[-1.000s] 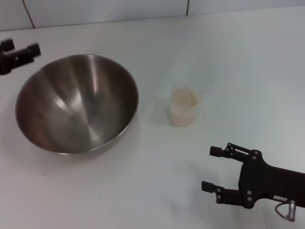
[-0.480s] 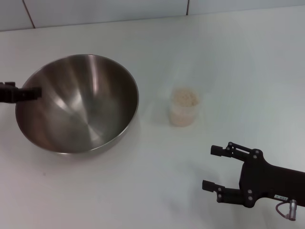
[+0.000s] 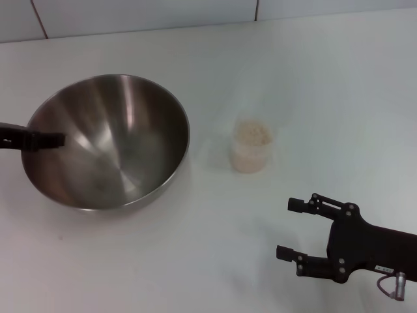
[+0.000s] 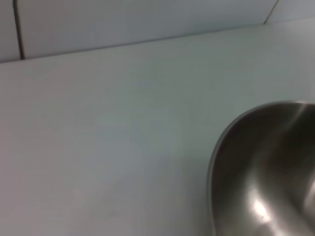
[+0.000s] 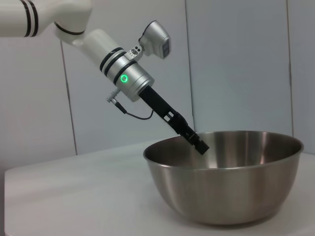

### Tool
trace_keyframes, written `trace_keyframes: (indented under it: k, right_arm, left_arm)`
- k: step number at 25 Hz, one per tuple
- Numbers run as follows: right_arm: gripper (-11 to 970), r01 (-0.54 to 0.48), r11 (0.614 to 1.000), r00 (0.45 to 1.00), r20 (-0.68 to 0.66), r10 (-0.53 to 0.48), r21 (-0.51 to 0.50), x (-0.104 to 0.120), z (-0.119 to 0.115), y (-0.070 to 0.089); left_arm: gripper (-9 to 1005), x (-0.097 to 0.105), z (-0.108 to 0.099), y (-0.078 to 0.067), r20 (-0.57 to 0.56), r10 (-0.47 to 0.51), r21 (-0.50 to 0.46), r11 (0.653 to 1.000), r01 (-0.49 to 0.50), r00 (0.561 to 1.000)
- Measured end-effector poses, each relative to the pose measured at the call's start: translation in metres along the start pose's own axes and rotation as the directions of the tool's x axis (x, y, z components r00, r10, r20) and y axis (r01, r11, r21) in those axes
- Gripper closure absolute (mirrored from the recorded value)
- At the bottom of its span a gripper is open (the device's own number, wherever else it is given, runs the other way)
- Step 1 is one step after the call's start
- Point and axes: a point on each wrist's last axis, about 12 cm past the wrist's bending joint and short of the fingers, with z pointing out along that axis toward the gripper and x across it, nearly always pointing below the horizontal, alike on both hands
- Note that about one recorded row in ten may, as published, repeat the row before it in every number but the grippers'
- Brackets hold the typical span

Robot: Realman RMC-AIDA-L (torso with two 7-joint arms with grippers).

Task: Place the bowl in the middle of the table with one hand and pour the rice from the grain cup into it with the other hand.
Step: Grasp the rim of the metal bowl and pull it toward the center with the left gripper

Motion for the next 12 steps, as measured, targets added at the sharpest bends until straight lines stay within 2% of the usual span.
trace_keyframes:
  k: [1,7,11,12]
  right_arm:
    - [150,0.0,1.0,1.0,0.0,0.0,0.0,0.0,0.0,0.0]
    - [150,0.0,1.0,1.0,-0.001,0.0,-0.001,0.0001,0.0001,0.0002]
    - [150,-0.002,1.0,1.0,-0.002,0.002,0.0,0.0006,-0.0004,0.0007]
    - [150,-0.002,1.0,1.0,-0.004,0.002,0.001,0.0008,-0.0004,0.0007]
  left_arm:
    - [221,-0.0029,0.0036,0.0007,-0.037,0.007,-0.019,1.0,-0.008,0.999]
    - [434,-0.0069,0.0083,-0.0016,-0.064,0.022,-0.024,0.999,-0.023,0.998]
    - [645,-0.0093,0.0095,-0.0031,-0.068,0.024,-0.015,1.0,-0.025,0.997]
    - [746,-0.0093,0.0095,-0.0031,-0.068,0.024,-0.015,1.0,-0.025,0.997]
